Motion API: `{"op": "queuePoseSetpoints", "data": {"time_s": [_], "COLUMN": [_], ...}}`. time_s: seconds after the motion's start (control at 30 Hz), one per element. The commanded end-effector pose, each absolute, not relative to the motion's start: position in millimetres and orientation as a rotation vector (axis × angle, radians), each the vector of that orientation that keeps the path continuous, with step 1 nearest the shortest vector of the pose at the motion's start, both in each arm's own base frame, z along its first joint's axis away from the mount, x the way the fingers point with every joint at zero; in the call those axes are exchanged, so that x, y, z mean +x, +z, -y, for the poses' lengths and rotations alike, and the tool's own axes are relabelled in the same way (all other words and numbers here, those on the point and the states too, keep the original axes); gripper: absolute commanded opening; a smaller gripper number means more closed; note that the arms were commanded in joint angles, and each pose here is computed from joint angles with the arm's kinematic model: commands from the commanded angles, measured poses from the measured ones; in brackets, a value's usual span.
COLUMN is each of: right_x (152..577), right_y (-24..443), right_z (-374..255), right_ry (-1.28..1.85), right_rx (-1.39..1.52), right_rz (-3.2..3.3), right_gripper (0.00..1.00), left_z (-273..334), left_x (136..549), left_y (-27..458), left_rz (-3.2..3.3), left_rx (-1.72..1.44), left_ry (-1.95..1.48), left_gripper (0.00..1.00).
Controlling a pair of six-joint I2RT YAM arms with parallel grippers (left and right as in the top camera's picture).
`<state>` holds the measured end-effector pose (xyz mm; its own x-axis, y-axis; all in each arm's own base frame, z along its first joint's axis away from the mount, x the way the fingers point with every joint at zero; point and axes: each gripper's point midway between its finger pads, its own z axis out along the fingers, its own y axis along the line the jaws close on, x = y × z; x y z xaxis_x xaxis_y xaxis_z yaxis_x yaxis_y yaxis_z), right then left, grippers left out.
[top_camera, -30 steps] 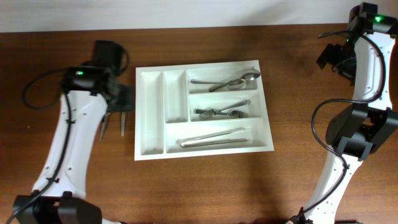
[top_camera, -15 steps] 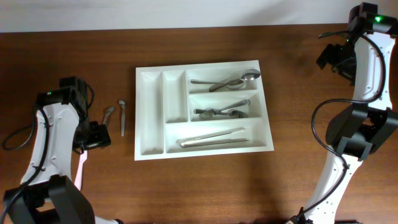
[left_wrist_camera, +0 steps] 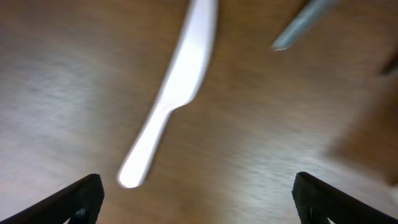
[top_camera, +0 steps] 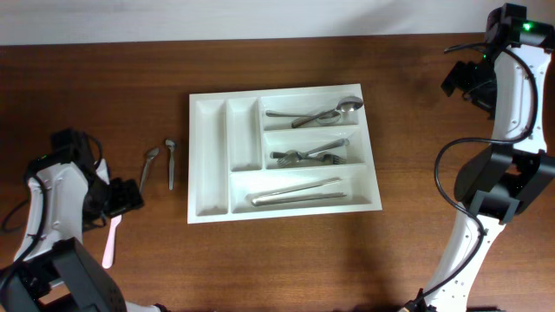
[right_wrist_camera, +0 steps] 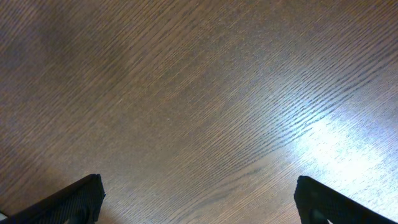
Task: Pack container
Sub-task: 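Return the left gripper to the plastic knife and grasp it, then carry the knife into the tray's left compartment and release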
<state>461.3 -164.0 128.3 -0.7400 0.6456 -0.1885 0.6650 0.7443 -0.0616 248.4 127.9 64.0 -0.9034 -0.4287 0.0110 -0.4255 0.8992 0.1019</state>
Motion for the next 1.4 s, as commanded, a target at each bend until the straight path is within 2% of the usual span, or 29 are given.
{"op": "queuePoseSetpoints", "data": {"time_s": [0.0, 0.2, 0.67, 0.97, 1.37], "right_x": [460, 460, 460, 460, 460], "right_y": [140, 140, 140, 140, 140], "right_z": [168, 168, 168, 168, 168], "right_ry": [-0.212, -0.212, -0.212, -0.212, -0.212], "right_rx": [1.057, 1.057, 1.056, 1.056, 1.056], "right_rz": [-2.756, -2.756, -2.756, -2.756, -2.756], "right_gripper": [0.99, 0.99, 0.99, 0.99, 0.99], "left_z": [-150, -150, -133, -128, -134], "left_x": [228, 215, 235, 224, 216], "left_y": [61, 49, 22, 6, -7], "left_rz": [2.966, 2.944, 3.071, 3.058, 3.079], "left_rx": [0.615, 0.261, 0.227, 0.234, 0.428], "left_ry": [-0.328, -0.317, -0.156, -0.133, -0.046], "left_gripper": [0.99, 0.99, 0.99, 0.99, 0.99]}}
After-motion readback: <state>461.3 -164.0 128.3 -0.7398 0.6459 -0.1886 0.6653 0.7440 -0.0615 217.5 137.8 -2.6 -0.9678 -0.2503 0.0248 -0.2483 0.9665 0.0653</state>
